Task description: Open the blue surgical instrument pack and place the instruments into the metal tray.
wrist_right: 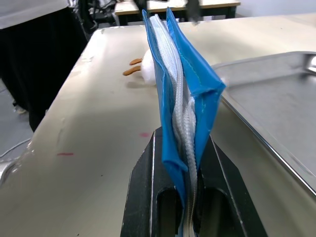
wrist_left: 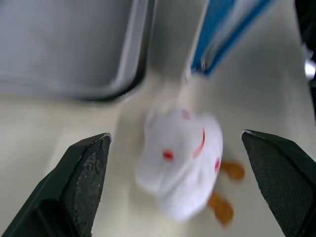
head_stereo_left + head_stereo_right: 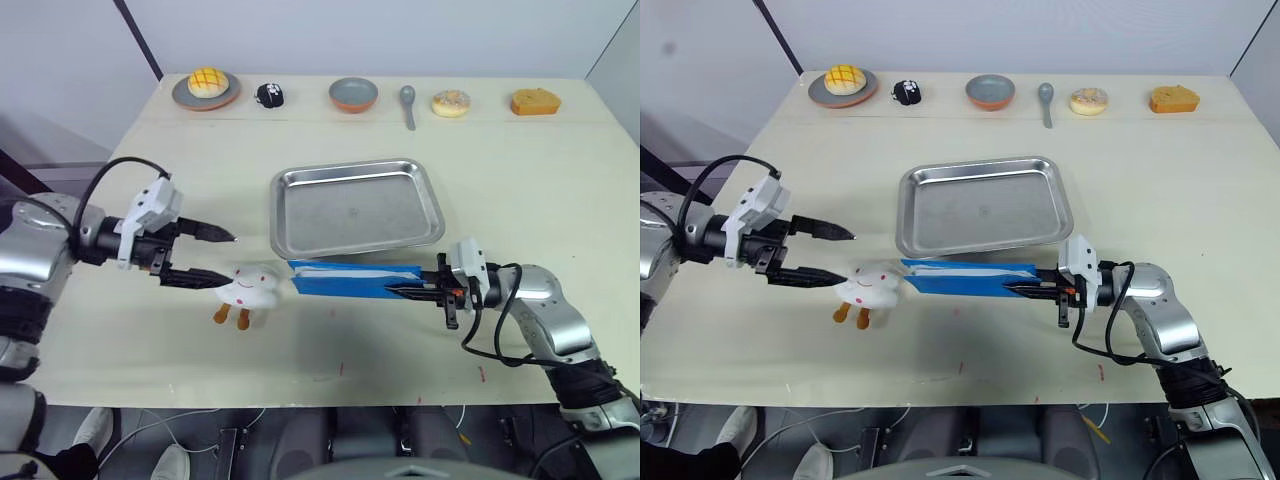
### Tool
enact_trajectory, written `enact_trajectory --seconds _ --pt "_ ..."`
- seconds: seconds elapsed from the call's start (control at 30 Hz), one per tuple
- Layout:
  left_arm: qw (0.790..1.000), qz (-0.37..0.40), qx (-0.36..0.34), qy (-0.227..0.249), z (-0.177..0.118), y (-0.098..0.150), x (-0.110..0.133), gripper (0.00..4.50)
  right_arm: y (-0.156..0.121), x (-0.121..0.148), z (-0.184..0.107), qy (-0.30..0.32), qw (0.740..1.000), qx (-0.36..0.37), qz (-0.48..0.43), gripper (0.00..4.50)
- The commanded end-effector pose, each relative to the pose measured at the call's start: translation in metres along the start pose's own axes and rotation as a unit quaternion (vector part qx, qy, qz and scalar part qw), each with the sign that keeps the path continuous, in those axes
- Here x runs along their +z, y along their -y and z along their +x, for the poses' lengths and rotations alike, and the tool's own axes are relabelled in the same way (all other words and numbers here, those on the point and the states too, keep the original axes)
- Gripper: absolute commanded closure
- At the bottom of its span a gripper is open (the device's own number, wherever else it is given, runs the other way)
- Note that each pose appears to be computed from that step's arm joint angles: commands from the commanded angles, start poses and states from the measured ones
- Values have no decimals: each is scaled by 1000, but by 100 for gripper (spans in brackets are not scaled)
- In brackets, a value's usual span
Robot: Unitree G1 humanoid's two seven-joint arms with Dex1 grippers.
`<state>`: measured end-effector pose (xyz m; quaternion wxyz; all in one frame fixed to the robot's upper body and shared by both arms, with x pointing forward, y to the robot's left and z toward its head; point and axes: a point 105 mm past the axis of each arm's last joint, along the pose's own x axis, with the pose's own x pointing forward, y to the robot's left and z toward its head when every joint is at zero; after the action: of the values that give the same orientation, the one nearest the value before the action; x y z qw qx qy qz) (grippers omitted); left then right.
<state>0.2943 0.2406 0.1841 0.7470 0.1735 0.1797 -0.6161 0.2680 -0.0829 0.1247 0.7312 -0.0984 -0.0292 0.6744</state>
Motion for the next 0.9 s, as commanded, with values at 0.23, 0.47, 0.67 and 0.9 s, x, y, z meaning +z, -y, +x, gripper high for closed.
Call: enact_trajectory --seconds 0.23,0.47,0.67,0.9 --pt "993 72 -56 80 44 12 23 3 -1 3 3 5 999 30 -16 450" --pt "990 64 -76 100 64 22 21 3 2 0 4 2 999 31 -9 450" --pt "992 60 -63 97 67 18 15 3 5 0 2 2 1000 27 -10 450" --pt "992 54 -46 107 76 12 5 216 6 -2 2 -1 1000 29 -10 450"
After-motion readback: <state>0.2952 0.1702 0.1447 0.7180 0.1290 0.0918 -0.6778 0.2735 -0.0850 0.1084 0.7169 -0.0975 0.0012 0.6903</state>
